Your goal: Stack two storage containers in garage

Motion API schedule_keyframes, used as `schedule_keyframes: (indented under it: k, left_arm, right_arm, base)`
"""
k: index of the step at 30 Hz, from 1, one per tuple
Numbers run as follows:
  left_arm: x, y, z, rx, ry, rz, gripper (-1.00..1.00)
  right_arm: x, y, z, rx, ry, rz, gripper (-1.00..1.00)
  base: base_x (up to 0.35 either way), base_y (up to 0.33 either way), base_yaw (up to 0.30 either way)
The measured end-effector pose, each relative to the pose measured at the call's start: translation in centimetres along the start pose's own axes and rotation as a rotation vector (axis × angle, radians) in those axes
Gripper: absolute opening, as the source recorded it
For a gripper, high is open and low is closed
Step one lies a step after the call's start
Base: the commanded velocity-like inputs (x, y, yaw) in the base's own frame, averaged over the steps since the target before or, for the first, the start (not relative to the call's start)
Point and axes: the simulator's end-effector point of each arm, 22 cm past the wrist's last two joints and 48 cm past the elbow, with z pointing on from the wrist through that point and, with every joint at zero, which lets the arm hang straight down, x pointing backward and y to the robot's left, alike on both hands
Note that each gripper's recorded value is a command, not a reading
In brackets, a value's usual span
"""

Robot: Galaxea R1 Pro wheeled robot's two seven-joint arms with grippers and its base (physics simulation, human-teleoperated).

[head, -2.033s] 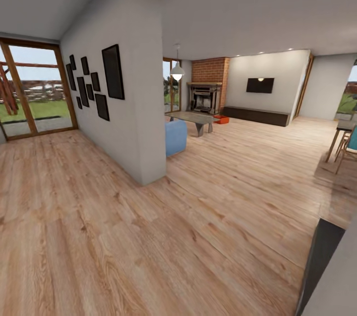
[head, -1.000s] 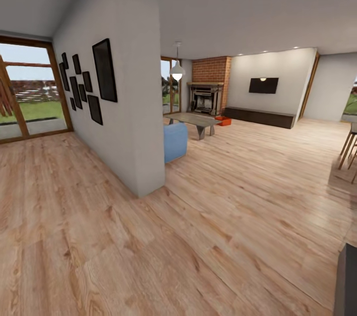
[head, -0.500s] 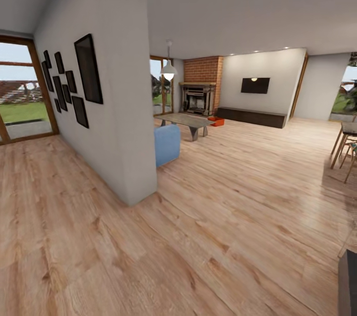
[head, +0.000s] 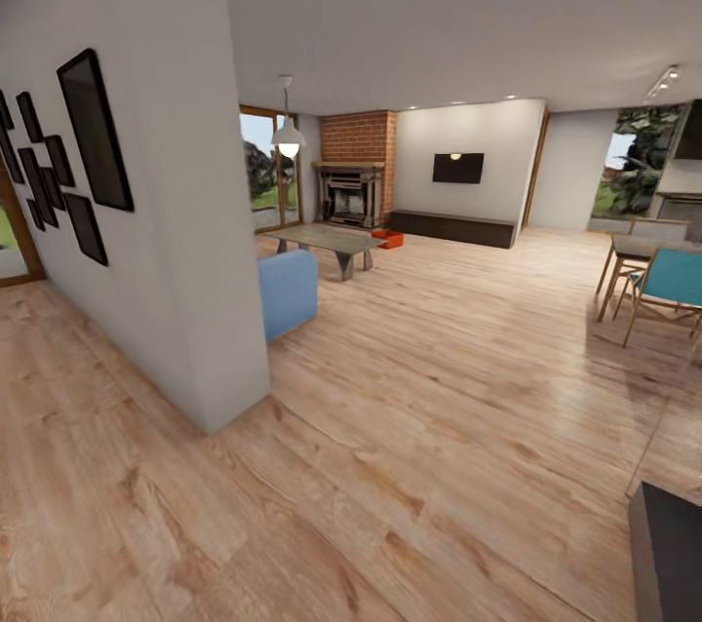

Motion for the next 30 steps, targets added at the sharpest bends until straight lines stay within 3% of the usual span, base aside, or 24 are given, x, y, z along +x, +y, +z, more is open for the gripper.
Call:
schedule_keyframes:
  k: [30]
  left_arm:
    - [0.01, 0.01, 0.0, 0.0, 0.0, -0.002, 1.0]
  right_arm:
    - [-0.01, 0.11, -0.01, -0.002, 0.0, -0.001, 1.0]
  base:
    - [0.321, 0.0, -0.23]
